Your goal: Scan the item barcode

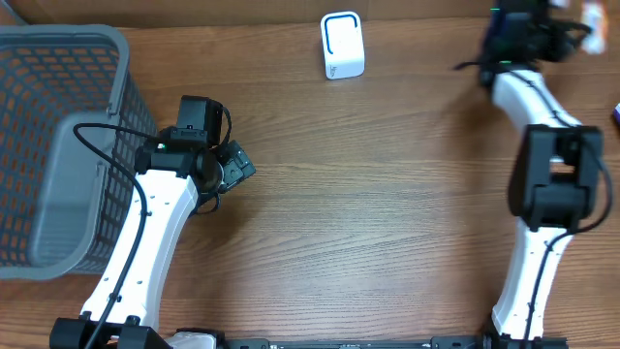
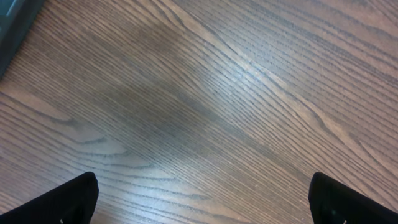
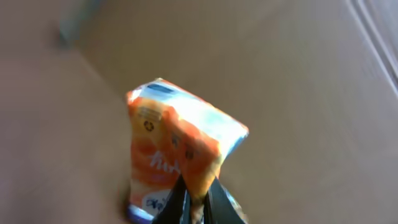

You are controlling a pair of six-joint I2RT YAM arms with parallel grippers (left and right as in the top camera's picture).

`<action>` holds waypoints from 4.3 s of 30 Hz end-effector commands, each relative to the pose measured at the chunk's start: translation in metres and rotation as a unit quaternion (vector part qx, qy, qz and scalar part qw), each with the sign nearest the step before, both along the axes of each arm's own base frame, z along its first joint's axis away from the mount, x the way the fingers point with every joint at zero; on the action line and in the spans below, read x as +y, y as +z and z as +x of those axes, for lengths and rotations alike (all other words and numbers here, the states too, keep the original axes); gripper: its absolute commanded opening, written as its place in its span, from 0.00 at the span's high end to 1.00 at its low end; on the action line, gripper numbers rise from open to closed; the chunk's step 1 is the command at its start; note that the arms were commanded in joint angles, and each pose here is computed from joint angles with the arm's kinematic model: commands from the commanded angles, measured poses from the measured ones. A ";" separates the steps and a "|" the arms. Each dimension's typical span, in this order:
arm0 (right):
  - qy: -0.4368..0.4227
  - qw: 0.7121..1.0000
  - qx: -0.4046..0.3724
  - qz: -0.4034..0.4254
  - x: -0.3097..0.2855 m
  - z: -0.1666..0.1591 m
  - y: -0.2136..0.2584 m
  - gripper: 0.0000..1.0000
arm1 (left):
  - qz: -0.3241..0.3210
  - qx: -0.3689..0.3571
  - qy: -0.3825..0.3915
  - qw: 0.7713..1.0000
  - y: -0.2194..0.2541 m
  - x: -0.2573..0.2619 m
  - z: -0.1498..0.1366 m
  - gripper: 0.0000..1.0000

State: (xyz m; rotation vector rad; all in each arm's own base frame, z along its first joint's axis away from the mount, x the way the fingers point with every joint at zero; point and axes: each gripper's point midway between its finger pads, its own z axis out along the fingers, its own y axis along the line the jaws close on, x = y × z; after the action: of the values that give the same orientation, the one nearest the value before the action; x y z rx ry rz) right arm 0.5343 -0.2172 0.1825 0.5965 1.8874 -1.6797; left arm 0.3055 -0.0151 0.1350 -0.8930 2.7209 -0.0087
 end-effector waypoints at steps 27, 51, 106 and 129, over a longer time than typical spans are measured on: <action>-0.101 0.881 -0.092 0.452 -0.084 -0.141 -0.090 0.44 | -0.002 0.000 0.004 1.000 0.000 -0.001 0.001 0.00; 0.188 0.687 -0.251 0.656 0.100 -0.175 0.184 0.00 | -0.002 0.000 0.004 1.000 0.000 -0.001 0.001 0.00; 0.435 0.637 -0.167 0.614 0.256 -0.313 0.082 0.00 | -0.002 0.000 0.004 1.000 0.000 -0.001 0.001 0.00; 0.617 0.566 -0.345 0.425 0.256 -0.296 0.016 0.00 | -0.002 0.000 0.004 1.000 0.000 -0.001 0.001 0.00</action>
State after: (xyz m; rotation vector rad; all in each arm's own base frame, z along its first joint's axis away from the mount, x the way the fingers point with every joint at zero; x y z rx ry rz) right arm 0.2370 0.0375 0.2061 0.0647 1.6066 0.4212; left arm 0.3052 -0.0156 0.1346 -0.8931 2.7230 -0.0116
